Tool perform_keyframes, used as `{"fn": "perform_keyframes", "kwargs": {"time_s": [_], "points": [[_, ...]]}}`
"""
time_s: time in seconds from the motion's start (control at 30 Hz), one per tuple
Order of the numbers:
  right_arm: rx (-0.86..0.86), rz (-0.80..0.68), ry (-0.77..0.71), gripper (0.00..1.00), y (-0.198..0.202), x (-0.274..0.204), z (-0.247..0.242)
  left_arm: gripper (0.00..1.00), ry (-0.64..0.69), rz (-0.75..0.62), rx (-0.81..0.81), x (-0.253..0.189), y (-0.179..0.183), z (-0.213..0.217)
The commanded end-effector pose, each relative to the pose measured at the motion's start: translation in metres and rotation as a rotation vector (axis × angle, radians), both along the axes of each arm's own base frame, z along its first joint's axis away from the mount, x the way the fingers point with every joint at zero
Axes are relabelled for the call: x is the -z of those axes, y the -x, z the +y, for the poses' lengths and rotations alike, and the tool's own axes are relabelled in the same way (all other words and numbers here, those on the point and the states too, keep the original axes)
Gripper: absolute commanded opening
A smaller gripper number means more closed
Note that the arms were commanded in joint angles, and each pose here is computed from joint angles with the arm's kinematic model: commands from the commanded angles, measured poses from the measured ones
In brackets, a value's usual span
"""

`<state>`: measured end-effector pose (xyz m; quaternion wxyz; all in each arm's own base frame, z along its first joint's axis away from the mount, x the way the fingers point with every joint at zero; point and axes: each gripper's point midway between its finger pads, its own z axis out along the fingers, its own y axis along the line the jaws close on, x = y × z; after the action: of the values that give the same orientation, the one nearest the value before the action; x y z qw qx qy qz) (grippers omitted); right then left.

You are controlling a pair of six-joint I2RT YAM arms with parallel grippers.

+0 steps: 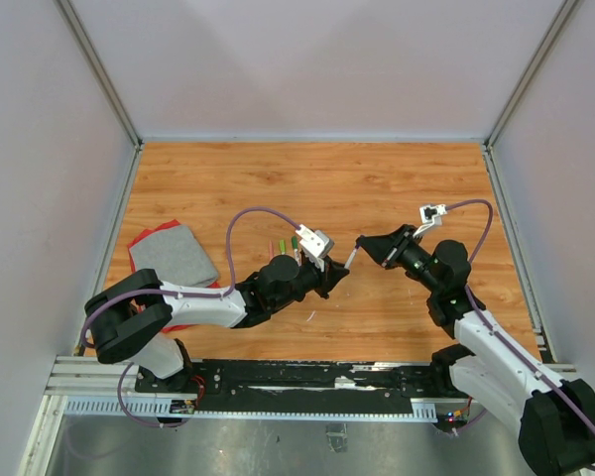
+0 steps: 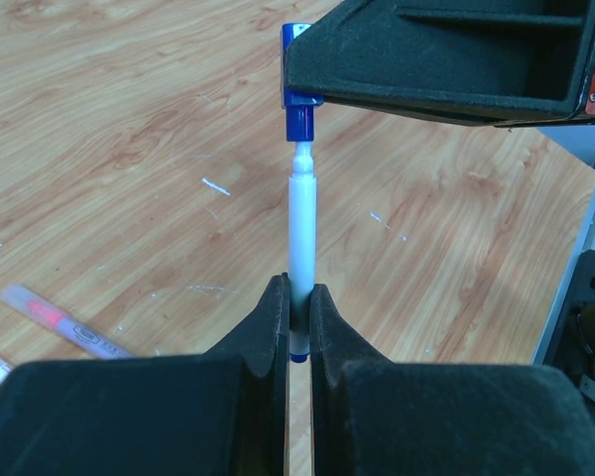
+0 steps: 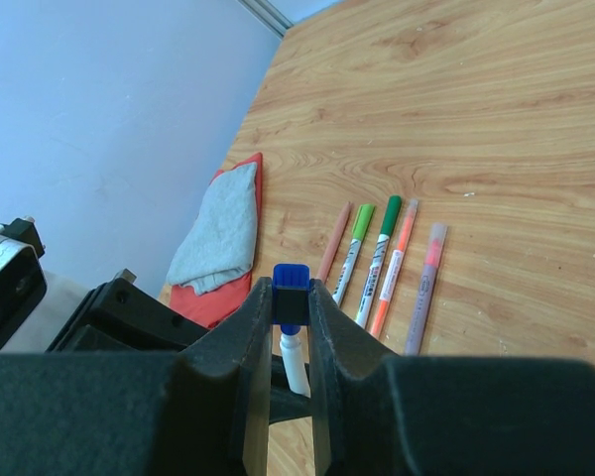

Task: Insert the pens into the pen caps
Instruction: Insert the pen cap onto the pen.

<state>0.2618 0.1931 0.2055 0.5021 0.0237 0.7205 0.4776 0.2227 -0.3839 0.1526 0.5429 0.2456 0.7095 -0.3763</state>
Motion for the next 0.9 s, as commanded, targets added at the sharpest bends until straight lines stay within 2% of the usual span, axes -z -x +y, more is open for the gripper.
{"fn": "perform_keyframes", "kwargs": {"time_s": [0.0, 0.37, 0.6, 0.87], "points": [[-0.048, -0.047, -0.004, 0.00, 0.003, -0.016, 0.008, 0.00, 0.019, -0.037, -0.001, -0.008, -0.002, -0.003], [-0.085, -0.034, 0.018, 0.01, 0.010, -0.009, 0.011, 0.00, 0.016, -0.033, -0.003, -0.007, -0.002, -0.003], [-0.093, -0.012, 0.098, 0.01, 0.018, 0.012, 0.018, 0.01, 0.018, -0.031, -0.007, -0.007, -0.003, -0.003], [-0.095, 0.028, 0.125, 0.00, 0.031, 0.038, 0.026, 0.01, 0.026, -0.030, -0.015, -0.009, -0.003, -0.002]]}}
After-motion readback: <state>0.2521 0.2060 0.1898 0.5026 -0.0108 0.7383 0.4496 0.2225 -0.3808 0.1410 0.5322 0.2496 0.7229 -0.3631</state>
